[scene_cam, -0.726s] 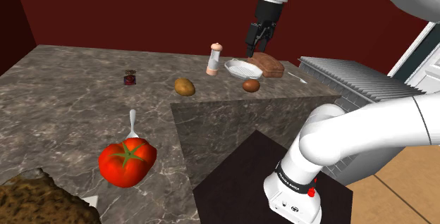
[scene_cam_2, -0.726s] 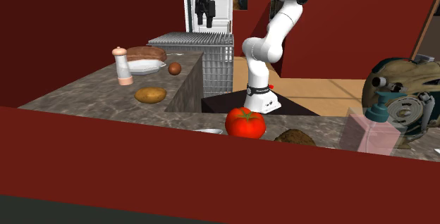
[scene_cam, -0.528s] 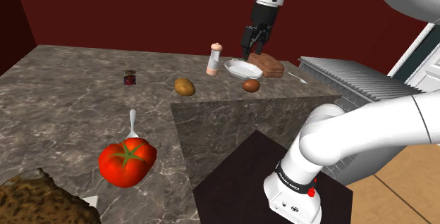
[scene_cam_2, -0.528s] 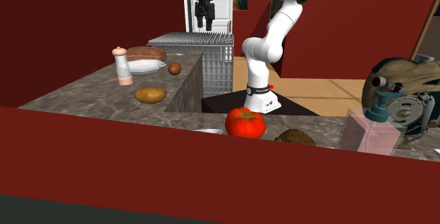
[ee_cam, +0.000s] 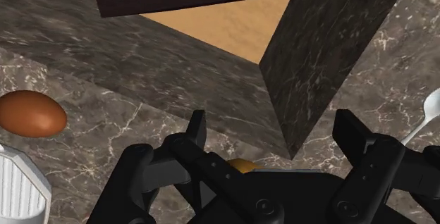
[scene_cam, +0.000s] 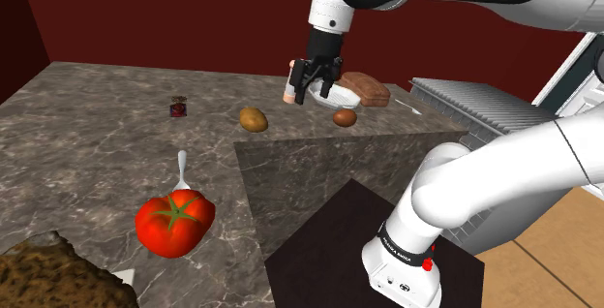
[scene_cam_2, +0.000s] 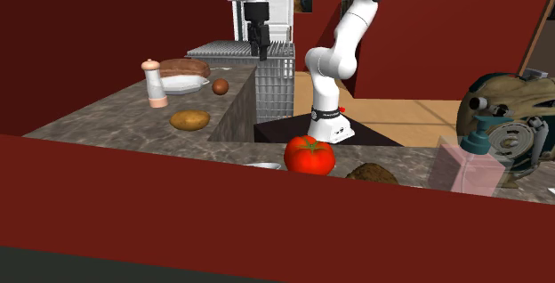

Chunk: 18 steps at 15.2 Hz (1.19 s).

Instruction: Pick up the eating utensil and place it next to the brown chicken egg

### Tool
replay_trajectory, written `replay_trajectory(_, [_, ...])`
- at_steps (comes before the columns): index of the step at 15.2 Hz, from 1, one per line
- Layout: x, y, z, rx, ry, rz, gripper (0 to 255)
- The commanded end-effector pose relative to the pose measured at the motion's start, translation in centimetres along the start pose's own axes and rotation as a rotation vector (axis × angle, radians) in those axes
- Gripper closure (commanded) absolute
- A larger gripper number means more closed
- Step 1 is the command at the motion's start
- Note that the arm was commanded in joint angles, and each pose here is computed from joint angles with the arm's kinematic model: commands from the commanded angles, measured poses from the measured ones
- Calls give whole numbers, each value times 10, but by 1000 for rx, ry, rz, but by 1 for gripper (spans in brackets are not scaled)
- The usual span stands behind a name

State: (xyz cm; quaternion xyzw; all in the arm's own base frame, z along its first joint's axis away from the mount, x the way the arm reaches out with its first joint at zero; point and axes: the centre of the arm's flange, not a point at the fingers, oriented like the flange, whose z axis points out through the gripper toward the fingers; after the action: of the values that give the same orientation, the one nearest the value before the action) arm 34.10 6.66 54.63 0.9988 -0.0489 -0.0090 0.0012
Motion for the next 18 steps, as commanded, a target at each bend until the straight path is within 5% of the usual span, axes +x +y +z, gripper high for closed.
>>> replay_trajectory(1, [12,-16,13,15,-7,34,0])
replay_trajectory(18, [113,-166,127,136,-68,294,0])
